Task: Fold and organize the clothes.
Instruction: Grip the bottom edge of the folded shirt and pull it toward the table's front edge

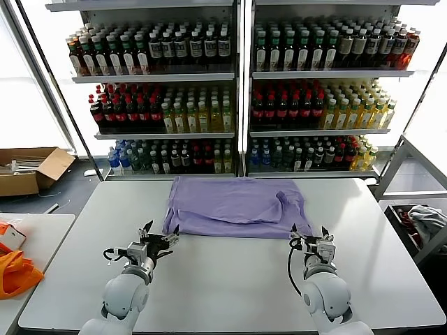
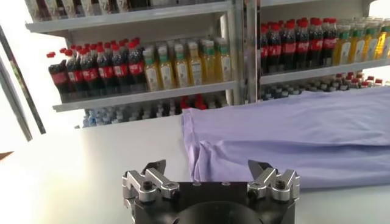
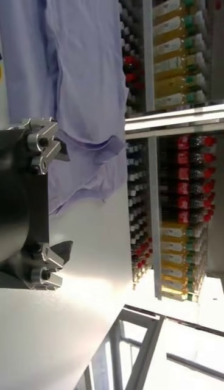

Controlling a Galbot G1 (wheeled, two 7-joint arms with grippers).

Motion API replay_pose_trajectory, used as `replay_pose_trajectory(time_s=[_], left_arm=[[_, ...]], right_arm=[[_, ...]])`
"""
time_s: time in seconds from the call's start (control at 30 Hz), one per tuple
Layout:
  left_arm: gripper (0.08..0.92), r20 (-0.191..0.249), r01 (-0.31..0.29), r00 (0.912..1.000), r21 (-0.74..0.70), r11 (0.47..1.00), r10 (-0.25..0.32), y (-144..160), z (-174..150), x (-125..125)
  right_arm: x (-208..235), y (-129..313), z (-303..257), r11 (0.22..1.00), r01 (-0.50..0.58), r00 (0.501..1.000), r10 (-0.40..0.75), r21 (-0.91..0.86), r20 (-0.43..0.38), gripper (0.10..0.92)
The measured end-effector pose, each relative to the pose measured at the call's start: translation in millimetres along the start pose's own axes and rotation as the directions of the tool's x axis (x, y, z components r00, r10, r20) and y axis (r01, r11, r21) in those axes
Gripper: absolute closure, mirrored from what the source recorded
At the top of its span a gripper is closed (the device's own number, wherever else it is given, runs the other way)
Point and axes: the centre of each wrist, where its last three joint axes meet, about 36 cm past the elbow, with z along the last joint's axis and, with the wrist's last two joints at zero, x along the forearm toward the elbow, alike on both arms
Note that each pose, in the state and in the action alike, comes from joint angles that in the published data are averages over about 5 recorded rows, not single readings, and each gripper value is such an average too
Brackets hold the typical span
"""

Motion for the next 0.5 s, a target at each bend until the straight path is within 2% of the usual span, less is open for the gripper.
replay_pose_trajectory(time_s=[0.5], left_arm=[[0.177,-0.028,0.002,0.9996,-0.004,1.0,-0.003,4,2,-17]], right_arm=[[-17,3,11,1.0,-0.014,0.999,0.014,0.006,-0.048,0.201]])
